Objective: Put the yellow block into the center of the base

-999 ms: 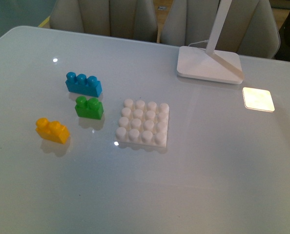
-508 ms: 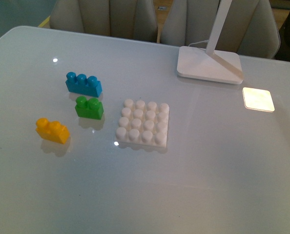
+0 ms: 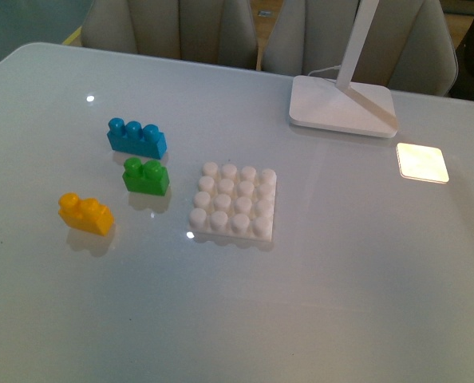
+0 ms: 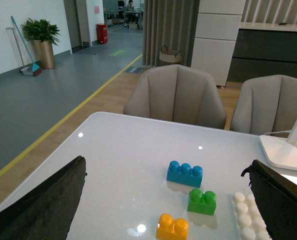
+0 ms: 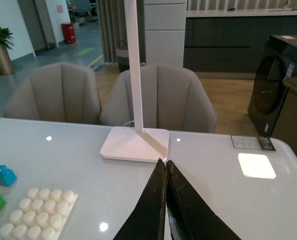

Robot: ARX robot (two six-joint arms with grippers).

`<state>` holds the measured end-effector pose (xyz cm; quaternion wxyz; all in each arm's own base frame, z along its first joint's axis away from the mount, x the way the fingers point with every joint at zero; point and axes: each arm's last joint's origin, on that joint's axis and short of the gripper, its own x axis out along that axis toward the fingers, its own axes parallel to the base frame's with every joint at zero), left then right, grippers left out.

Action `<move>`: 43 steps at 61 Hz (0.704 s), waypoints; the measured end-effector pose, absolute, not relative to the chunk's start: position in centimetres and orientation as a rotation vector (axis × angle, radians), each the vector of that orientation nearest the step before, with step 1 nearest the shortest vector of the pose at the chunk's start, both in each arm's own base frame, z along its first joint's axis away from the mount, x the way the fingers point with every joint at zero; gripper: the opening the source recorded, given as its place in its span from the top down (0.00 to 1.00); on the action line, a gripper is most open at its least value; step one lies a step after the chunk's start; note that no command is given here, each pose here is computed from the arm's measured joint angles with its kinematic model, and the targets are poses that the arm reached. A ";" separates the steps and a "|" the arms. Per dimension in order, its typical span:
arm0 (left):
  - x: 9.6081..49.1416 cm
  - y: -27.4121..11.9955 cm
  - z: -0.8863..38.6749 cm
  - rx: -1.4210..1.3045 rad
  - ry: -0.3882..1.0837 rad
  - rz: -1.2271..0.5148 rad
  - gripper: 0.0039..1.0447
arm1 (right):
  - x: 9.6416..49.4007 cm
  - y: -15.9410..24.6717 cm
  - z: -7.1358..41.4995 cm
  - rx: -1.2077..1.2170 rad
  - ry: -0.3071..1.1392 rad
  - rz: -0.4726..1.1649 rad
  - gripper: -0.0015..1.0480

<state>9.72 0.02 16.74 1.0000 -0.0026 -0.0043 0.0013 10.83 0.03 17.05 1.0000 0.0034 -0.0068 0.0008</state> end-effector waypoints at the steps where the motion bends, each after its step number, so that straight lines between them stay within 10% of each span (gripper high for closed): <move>1: 9.7 0.0 16.7 -0.005 -0.009 0.003 0.07 | 10.8 0.0 17.0 0.006 -0.014 0.002 0.98; 22: 9.7 0.0 16.7 -0.005 -0.009 0.003 0.07 | 9.7 0.0 16.8 0.006 -0.009 0.002 0.98; 43: 9.7 0.0 16.7 -0.005 -0.009 0.003 0.07 | 9.7 0.0 16.8 0.006 -0.009 0.002 0.29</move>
